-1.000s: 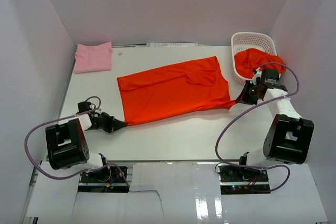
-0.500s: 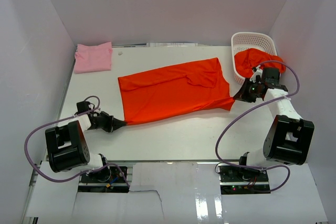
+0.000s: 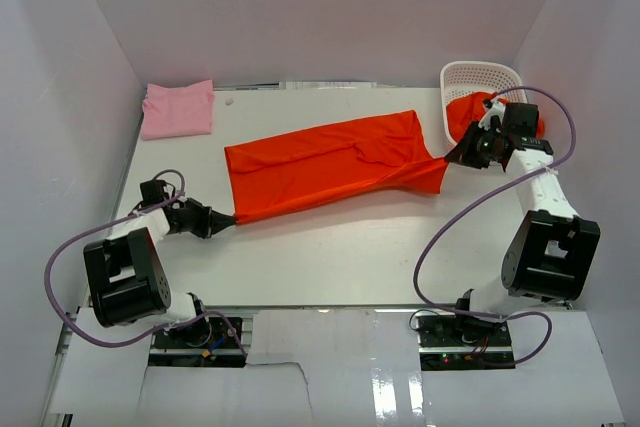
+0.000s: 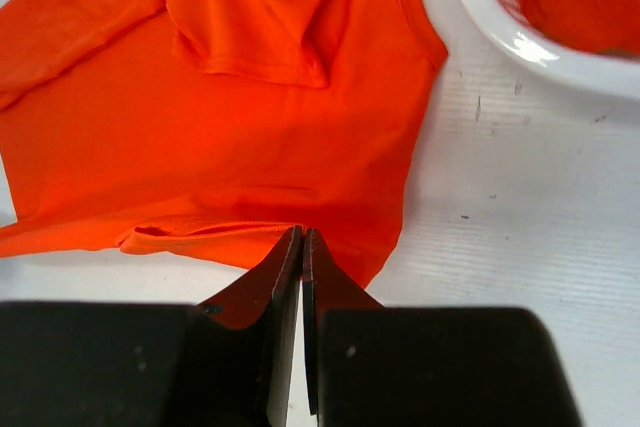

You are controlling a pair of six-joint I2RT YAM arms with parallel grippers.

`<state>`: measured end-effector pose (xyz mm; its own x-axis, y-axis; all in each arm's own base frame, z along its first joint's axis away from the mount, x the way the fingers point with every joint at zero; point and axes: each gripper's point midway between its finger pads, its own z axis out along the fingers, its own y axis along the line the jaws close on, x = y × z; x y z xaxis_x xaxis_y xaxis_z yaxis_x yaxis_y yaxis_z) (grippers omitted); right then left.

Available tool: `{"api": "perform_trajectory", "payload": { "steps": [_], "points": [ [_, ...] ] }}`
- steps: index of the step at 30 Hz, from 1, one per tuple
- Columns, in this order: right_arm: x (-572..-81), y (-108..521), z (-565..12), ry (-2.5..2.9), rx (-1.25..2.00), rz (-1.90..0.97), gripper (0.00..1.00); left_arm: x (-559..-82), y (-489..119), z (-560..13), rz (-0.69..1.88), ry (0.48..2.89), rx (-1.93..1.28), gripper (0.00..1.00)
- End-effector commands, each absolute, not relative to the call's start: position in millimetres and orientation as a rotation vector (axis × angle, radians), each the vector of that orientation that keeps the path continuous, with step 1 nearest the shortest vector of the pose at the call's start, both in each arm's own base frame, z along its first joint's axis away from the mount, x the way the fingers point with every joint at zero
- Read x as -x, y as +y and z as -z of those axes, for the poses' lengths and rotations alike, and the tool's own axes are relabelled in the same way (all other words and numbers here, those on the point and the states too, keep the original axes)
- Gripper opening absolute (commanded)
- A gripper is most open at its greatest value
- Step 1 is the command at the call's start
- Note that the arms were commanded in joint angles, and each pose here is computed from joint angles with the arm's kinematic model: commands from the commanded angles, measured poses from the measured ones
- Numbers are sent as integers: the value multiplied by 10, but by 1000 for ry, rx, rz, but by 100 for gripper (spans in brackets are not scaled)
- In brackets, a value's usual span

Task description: Fold and stack the t-shirts

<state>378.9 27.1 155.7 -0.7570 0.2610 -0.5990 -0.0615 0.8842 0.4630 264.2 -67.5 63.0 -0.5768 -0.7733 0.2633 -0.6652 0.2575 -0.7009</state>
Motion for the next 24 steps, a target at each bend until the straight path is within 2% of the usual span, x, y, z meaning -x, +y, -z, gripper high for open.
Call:
{"api": "perform_trajectory", "payload": {
  "steps": [1, 24],
  "points": [
    [-4013, 237, -1766, 2295, -102, -597, 8, -2812, -584, -741, 1201, 2341, 1357, 0],
    [-4814, 608, -1562, 2348, 61, -617, 8, -3572, -391, -854, 1155, 2330, 1324, 0]
  ]
}}
